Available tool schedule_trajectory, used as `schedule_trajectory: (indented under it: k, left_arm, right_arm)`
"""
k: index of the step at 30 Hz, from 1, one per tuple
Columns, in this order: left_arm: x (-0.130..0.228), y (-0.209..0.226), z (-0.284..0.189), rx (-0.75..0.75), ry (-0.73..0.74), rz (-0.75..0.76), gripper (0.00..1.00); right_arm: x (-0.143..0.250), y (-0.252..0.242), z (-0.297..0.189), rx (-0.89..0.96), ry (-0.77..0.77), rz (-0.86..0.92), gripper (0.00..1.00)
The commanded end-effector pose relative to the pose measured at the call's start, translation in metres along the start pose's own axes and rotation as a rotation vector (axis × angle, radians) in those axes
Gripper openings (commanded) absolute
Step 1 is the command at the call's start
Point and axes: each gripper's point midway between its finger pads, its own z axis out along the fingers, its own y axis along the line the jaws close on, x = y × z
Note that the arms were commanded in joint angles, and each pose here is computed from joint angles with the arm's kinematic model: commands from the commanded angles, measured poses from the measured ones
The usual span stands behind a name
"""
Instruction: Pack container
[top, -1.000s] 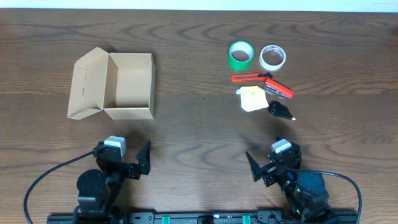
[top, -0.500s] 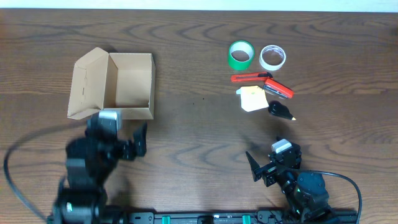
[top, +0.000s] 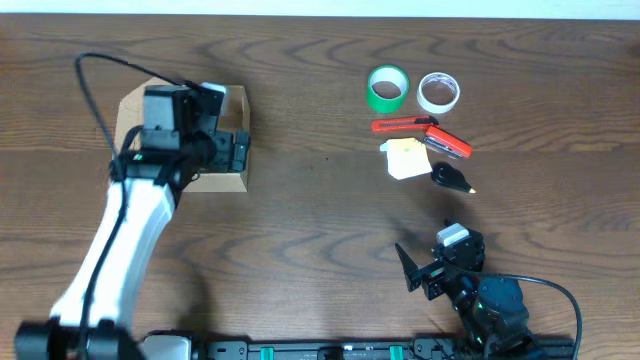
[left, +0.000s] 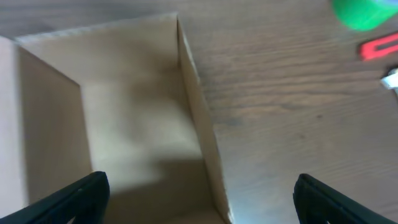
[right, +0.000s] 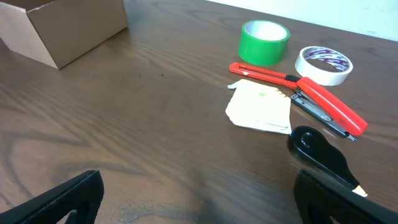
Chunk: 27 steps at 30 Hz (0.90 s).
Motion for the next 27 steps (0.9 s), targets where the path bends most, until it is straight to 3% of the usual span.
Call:
schedule_trajectory:
  k: [1,5,14,15,16,17,18,23,27]
  left_arm:
    - [-0.001,-0.001,0.021,0.029,0.015,0.018,0.95]
    - [0.005,-0.01,0.045,0.109,0.035,0.011,0.95]
    - [0.03,-0.016,0.084,0.126,0.124,0.021,0.96]
    - [0.032,-0.016,0.086,0.125,0.129,0.029,0.89]
    - [0.033,-0.016,0.088,0.126,0.133,0.035,0.64]
    - [0.034,-0.014,0.09,0.117,0.137,0.038,0.27]
    - [0.034,-0.012,0.09,0.104,0.138,0.039,0.06]
    - [0.029,-0.011,0.091,0.047,0.136,0.071,0.06]
    - [0.017,-0.037,0.088,0.063,0.138,0.216,0.05]
  right_arm:
    - [0.0,0.002,0.0,-0.006,-0.005,0.01,0.99]
    - [0.0,0.002,0.0,-0.006,-0.005,0.01,0.99]
    - [0.0,0.002,0.0,-0.006,-0.005,0.01,0.99]
    - [0.0,0.002,0.0,-0.006,-0.005,0.01,0.99]
    - [0.0,0.002,0.0,-0.006,-0.005,0.01,0.99]
    - [0.0,0.002,0.0,-0.006,-0.005,0.01,0.99]
    - [0.0,0.002,0.0,-0.006,-0.005,0.01,0.99]
    - [0.0,0.002,0.0,-0.006,-0.005,0.01,0.99]
    - [0.0,0.002,0.0,-0.006,-0.005,0.01,0.99]
